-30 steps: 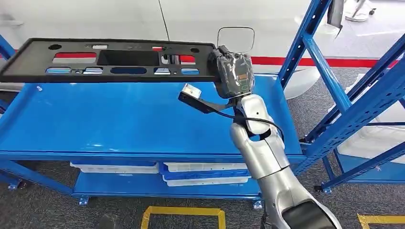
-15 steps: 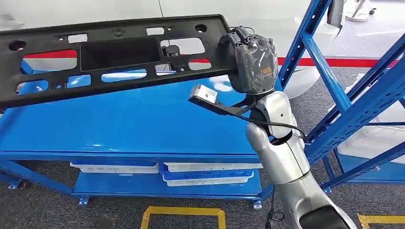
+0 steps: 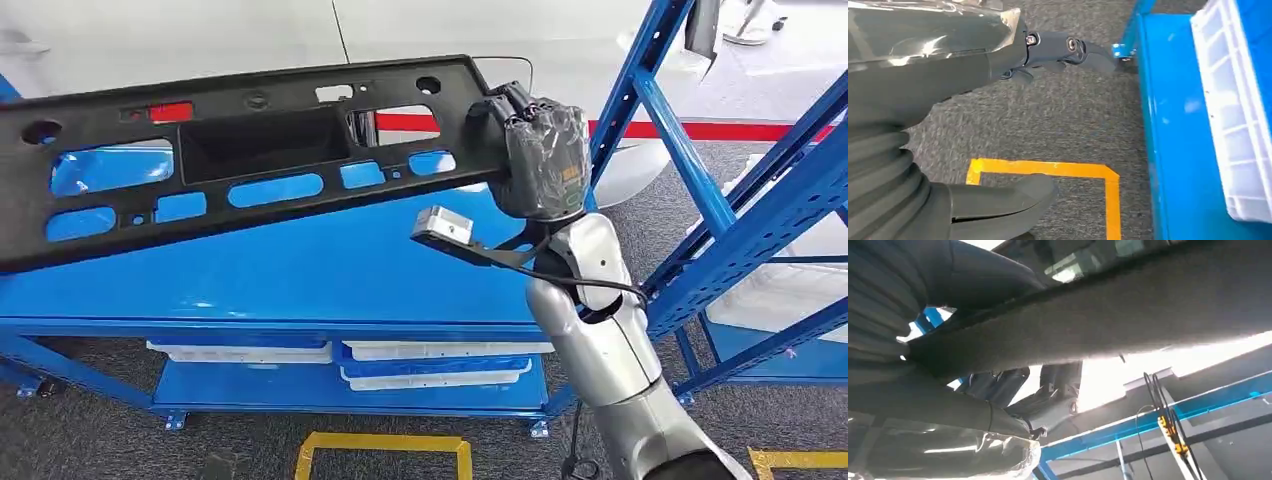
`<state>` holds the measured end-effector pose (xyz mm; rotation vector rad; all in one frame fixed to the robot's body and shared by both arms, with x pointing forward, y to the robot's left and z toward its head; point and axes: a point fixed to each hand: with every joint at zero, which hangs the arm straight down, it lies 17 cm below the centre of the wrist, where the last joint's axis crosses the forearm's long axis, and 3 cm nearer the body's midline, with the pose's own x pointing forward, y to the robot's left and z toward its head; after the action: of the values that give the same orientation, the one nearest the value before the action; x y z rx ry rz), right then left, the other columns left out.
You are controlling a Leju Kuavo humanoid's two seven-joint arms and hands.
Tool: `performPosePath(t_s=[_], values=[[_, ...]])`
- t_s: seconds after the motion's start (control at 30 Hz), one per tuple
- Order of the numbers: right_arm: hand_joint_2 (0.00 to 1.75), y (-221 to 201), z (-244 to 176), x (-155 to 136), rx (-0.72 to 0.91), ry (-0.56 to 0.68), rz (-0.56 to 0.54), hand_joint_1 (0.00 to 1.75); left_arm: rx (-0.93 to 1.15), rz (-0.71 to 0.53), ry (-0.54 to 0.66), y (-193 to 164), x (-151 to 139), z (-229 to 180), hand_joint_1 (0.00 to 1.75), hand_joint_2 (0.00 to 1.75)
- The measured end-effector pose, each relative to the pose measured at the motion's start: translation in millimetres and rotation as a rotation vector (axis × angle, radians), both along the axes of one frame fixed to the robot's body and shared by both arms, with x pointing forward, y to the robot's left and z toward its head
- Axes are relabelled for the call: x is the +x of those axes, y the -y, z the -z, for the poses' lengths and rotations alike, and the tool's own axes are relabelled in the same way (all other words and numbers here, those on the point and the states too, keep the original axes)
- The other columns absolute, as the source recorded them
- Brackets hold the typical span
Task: Take the parts from the cabinet and place them on the table.
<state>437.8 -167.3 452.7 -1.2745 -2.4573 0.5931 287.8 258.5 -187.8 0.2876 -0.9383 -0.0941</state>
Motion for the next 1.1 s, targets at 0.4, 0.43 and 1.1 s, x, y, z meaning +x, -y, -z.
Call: performPosePath(t_s=[0.4,0.43,1.1], values=[[1.75,-6.9,4.2,0.7,-0.008,-0.011,-0.026,1.75,0.005,-0.028,-0.031,-11.2,-10.2,6.9,0.0,1.75],[1.75,-6.8,3.2,0.7,-0.008,-0.009,-0.026,1.75,0.003,-0.027,-0.031,-9.9,-9.9,6.7,0.0,1.75],[1.75,-15.7,8.0,13.9,-0.016,-0.063,-0.082,1.75,-0.029,-0.081,-0.053,-15.6,-17.1,11.6,0.0,1.75]])
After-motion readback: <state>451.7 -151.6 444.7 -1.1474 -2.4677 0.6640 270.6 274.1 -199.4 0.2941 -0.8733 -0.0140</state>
